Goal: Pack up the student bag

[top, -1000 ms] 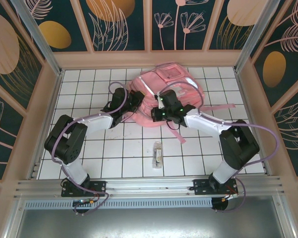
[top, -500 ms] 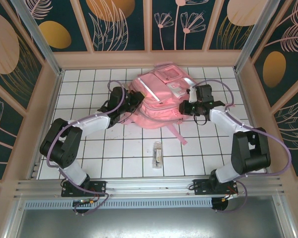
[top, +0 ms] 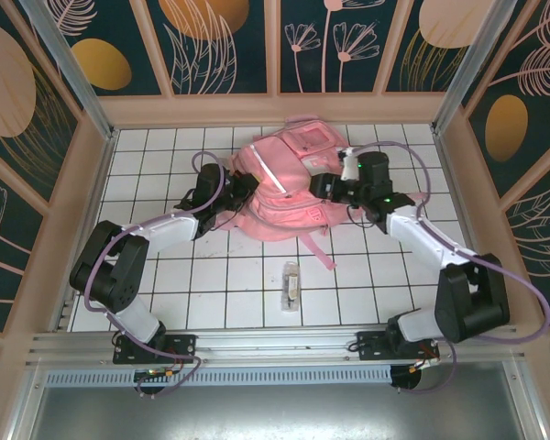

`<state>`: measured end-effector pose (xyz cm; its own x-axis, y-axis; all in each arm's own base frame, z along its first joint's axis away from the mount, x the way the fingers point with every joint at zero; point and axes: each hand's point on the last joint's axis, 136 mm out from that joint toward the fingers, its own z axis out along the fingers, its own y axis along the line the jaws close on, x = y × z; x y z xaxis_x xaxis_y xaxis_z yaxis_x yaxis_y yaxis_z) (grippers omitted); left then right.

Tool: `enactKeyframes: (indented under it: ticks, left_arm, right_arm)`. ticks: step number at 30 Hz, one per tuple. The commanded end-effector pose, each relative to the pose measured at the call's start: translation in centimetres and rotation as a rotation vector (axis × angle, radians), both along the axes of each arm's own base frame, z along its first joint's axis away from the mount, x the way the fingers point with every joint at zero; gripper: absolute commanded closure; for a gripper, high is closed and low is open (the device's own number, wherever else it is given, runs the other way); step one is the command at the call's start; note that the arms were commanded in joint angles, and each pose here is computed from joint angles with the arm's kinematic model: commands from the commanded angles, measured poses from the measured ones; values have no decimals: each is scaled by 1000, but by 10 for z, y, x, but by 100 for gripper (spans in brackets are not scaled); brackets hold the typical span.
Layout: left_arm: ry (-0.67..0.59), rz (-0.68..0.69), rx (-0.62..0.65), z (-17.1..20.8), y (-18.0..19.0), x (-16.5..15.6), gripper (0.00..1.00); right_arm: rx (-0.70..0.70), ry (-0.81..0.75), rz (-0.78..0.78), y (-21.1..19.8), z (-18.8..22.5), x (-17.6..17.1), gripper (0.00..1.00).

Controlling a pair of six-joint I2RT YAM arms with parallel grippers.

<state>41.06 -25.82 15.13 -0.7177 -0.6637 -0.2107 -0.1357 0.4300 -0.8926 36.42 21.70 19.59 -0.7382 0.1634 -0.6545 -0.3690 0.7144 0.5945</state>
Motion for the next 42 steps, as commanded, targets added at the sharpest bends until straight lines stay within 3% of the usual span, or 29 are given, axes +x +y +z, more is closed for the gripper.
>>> enactKeyframes:
  ticks: [1,9,13,20,27,28,30,32,36,39,42]
  left_arm:
    - [-137,-41,-70,41,-14,0,100]
    - [-134,-50,-94,39,-21,-4,100]
    - [-123,-65,-98,34,-27,-6,100]
    - [-104,-52,-119,25,-28,-5,100]
    - [-111,-63,-134,29,-32,-6,100]
    - [-110,-64,-123,27,-31,-7,93]
    - [-104,-53,-80,21,-26,-6,60]
    - [-87,-34,-1,11,-15,-5,37]
    - [-117,-9,216,9,15,-5,34]
    - [-164,-35,395,19,30,-8,37]
    - [-199,-114,492,20,32,-17,40]
  right_arm:
    - [106,17,42,28,-4,5,38]
    - [181,123,49,51,-43,5,34]
    - [221,152,92,65,-41,-1,33]
    - [230,219,134,77,-42,-42,33]
    - [247,240,180,94,-37,-51,33]
    - [252,240,202,98,-32,-55,33]
    - [244,249,253,107,-23,-70,34]
    - [207,261,280,111,-22,-82,34]
    - [96,271,147,84,-35,-74,34]
    - [98,303,2,55,-43,-58,35]
    - [121,312,-148,23,-48,-39,36]
